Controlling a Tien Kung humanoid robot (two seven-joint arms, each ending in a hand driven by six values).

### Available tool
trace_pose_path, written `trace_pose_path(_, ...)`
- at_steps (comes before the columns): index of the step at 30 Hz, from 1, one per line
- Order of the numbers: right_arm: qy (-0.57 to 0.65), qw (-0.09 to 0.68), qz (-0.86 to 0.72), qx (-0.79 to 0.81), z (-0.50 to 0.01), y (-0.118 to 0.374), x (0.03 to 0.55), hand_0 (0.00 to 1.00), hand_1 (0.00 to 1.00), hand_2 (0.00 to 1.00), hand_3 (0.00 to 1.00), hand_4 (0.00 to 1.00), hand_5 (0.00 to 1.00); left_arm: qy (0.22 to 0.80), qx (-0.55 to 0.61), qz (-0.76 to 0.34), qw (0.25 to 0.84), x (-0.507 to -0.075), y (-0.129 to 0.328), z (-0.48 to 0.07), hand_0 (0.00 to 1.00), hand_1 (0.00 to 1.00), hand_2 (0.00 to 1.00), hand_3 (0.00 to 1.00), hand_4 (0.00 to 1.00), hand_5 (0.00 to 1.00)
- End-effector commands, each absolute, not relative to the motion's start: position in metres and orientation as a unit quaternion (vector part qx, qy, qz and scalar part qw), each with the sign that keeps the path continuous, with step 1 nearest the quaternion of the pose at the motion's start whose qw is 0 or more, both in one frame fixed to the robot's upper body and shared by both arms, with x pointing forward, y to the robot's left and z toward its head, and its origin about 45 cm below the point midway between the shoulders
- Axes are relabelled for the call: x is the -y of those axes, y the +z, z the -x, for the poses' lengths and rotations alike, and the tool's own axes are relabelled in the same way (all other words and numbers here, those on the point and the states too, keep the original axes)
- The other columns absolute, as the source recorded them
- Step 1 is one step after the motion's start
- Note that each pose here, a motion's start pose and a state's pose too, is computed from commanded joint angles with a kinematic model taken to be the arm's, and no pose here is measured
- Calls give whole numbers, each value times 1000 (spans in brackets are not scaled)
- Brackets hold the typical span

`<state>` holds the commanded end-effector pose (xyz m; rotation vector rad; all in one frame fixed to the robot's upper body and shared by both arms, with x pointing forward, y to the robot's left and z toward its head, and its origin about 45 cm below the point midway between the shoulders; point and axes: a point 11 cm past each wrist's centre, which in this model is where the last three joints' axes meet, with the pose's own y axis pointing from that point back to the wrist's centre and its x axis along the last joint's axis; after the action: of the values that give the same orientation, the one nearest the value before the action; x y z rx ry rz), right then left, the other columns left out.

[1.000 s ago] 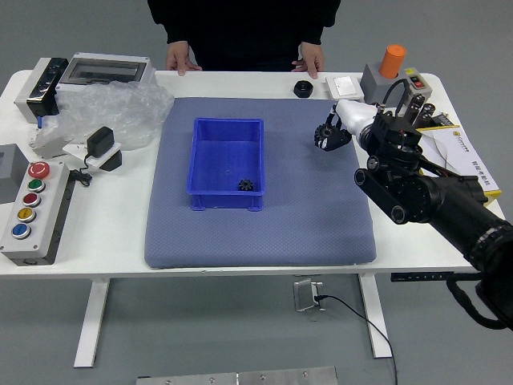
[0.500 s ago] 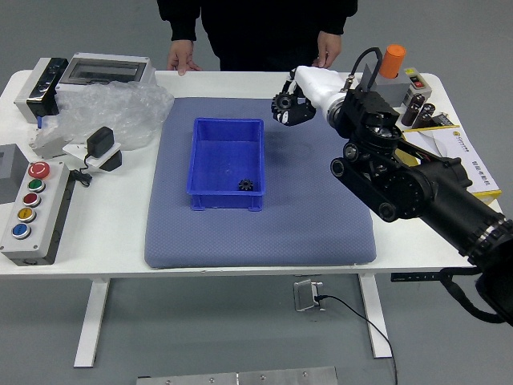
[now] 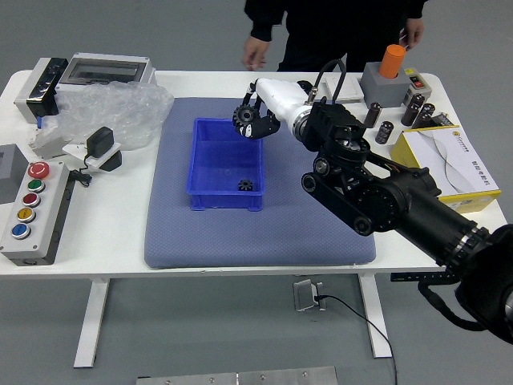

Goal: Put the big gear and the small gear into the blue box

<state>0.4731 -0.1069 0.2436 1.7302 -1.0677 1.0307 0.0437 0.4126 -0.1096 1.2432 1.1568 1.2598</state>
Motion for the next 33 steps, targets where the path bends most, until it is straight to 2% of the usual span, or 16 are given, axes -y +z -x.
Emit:
trace_pose_path(2,404,421,-691,427,-472,238,110,534,386,399,466,778,60,518,-477,-512,492,-412,-110,-43,874,828,831,876,801,328)
trace_pose_path(3,400,422,-692,427,-472,234,112,583,409,417,505,804,68,518,-477,-512,492,-412,-110,-43,874,828,831,874,801,328)
trace_pose_path(8,381,432,-696,429,-469,220,120,583,409,417,505,804,68,517,-477,-513,492,-412,-110,-43,874,828,831,874,801,328)
trace_pose_path(9,378,433,-696,431,-469,218,122,617,431,430,530,766,105,517,-477,-513,492,-412,-110,-43,874,828,831,875,801,329)
trace_pose_path(14,369,440,-693,435,-471,212,129,617,431,430,530,766,105,517,-475,-515,493,-413,-109,-45,874,828,831,875,801,329)
trace_pose_path(15,368,442,-692,435,-472,212,130,636,445,445,548,776,139,517,-474,-515,493,-413,-109,-46,874,829,831,875,801,328)
trace_pose_path(26,376,446,-689,430,-476,217,128,643,465,463,566,764,161,515,-471,-520,493,-417,-108,-46,874,829,831,875,802,329)
trace_pose_path(27,377,447,-689,429,-476,217,128,645,460,455,557,765,136,515,-471,-520,492,-417,-108,-45,874,829,832,875,801,329)
trace_pose_path(32,380,451,-689,421,-474,212,126,645,460,455,557,765,136,514,-470,-522,492,-418,-108,-45,874,829,832,875,801,329)
trace_pose_path(33,380,452,-689,419,-473,211,126,637,450,447,541,788,168,515,-469,-522,493,-418,-108,-46,874,829,831,874,801,330)
